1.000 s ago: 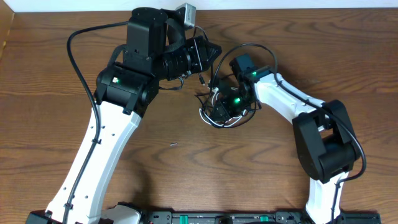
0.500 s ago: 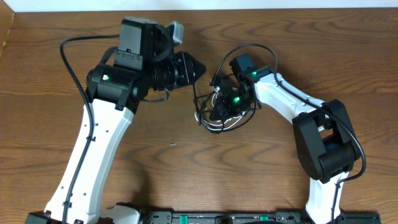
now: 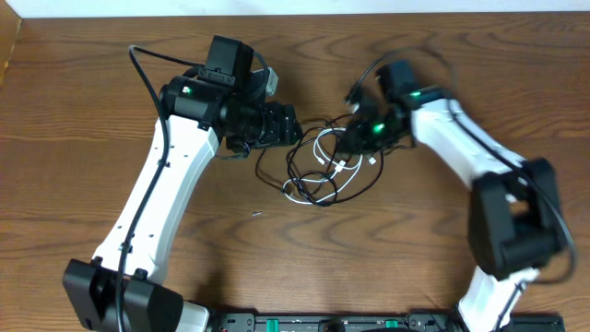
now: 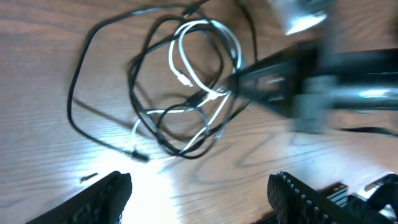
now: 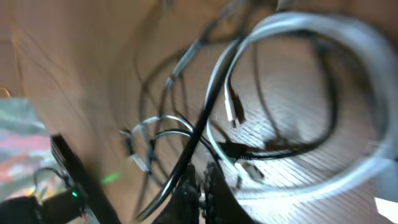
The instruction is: Untangle cables
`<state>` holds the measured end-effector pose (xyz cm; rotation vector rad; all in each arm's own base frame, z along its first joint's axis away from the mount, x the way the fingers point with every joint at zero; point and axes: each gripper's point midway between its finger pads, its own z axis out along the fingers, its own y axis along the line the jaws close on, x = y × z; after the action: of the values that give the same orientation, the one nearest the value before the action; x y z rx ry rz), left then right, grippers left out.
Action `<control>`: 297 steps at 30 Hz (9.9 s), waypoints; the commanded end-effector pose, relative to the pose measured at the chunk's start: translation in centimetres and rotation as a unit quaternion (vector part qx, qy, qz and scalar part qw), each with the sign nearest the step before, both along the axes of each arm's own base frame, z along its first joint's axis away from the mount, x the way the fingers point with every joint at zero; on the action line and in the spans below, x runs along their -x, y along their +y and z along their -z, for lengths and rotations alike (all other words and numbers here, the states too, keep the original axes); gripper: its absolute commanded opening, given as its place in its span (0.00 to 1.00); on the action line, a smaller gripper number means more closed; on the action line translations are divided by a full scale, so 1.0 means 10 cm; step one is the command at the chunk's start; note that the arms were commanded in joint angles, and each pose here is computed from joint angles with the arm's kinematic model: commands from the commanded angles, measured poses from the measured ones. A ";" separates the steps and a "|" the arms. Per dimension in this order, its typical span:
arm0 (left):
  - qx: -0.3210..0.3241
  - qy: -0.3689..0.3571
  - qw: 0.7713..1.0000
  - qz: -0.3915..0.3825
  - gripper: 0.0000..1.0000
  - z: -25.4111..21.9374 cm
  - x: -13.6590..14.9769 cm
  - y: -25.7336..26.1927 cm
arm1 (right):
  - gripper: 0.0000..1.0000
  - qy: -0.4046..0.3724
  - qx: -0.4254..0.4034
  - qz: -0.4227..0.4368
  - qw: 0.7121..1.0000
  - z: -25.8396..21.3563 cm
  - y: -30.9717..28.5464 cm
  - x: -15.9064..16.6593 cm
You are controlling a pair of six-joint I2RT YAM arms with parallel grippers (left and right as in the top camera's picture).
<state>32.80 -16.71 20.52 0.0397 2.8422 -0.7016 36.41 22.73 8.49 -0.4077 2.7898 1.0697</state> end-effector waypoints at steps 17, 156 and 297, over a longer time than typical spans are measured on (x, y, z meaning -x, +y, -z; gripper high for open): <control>-0.046 0.104 0.993 -0.003 0.61 0.94 0.49 0.01 | 0.40 -0.121 0.070 0.118 0.983 -0.99 -1.02 -0.11; 0.138 -0.204 0.969 -0.009 0.08 -0.29 -0.11 -0.79 | 0.01 -0.011 0.093 0.176 0.980 -0.90 -0.71 0.25; 0.334 -0.173 0.919 -0.116 0.07 -1.54 -0.13 -0.15 | 0.59 -0.254 -0.197 -0.115 0.940 -1.49 0.23 -0.10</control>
<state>34.34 -18.15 34.36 -0.2738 2.1358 -1.3843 37.71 26.29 21.36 -0.8081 2.1415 1.2443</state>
